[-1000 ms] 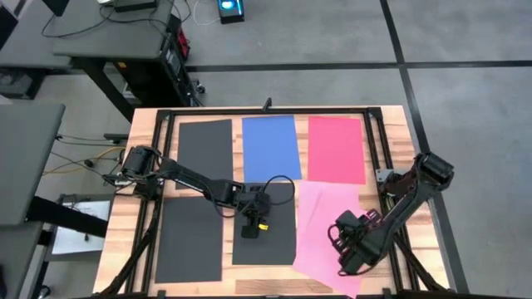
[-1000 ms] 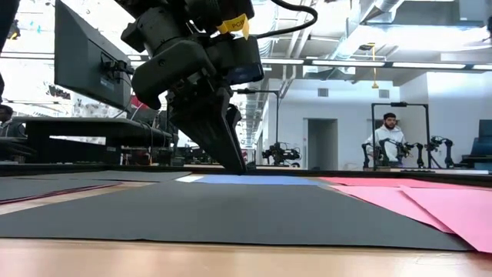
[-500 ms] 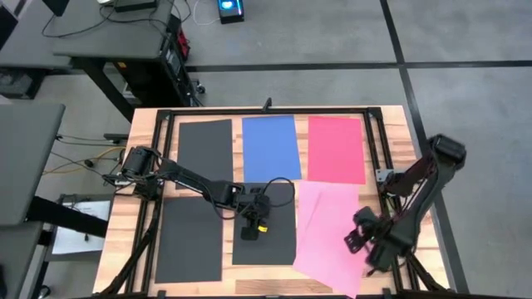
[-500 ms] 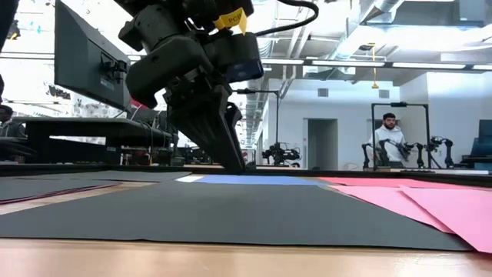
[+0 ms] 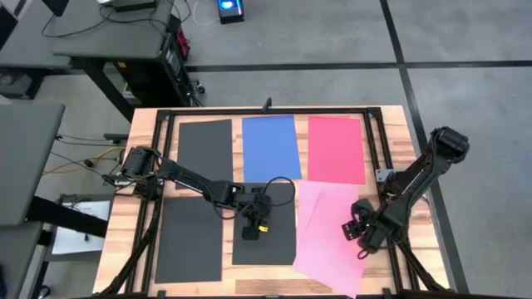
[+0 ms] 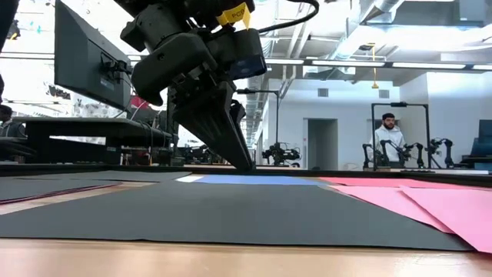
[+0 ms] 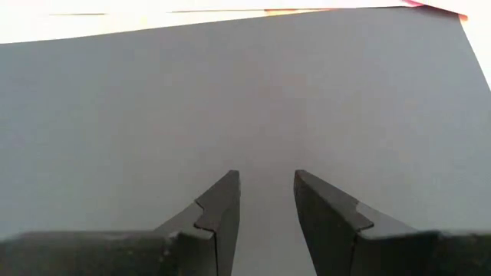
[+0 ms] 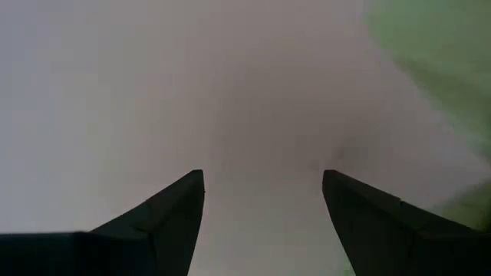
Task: Organize paper
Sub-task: Stack the pink paper on top of the pink paper
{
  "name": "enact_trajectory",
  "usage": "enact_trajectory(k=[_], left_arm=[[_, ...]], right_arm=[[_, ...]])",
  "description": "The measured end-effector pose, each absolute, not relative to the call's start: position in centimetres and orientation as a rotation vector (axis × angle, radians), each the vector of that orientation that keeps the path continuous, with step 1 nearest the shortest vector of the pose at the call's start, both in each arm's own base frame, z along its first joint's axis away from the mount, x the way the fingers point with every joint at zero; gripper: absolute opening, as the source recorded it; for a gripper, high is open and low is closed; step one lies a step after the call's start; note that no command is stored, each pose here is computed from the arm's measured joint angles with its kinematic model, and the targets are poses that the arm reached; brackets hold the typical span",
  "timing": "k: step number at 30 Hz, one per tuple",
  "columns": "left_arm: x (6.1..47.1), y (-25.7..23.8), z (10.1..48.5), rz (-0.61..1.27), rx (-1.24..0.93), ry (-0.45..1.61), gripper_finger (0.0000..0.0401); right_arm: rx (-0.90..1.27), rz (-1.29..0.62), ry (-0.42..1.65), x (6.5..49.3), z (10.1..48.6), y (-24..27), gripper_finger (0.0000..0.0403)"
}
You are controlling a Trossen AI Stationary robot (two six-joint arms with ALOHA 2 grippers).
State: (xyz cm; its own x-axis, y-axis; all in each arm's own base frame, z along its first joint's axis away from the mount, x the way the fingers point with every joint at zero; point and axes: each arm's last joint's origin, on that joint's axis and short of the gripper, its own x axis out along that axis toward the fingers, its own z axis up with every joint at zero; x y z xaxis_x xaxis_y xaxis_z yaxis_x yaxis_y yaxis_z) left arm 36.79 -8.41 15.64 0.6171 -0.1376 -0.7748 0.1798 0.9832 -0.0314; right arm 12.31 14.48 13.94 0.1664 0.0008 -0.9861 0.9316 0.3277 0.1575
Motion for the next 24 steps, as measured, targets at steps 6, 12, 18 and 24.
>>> enact_trajectory(k=[6, 12, 18, 24], left_arm=[[36.7, -8.5, 15.6, -0.184, 0.049, 0.889, 0.0109], [36.8, -8.6, 15.7, -0.185, 0.049, 0.884, 0.0109], [36.8, -8.6, 15.7, -0.192, 0.063, 0.879, 0.0108], [36.8, -8.6, 15.7, -0.200, 0.081, 0.876, 0.0108]], right_arm=[[1.036, -0.836, 1.221, 12.8, 13.3, 13.8, 0.0253], [0.929, -0.766, 1.313, 12.9, 13.3, 13.4, 0.0253], [0.786, -0.746, 1.367, 13.0, 13.2, 12.3, 0.0253], [0.716, -0.729, 1.389, 13.5, 13.1, 11.3, 0.0253]])
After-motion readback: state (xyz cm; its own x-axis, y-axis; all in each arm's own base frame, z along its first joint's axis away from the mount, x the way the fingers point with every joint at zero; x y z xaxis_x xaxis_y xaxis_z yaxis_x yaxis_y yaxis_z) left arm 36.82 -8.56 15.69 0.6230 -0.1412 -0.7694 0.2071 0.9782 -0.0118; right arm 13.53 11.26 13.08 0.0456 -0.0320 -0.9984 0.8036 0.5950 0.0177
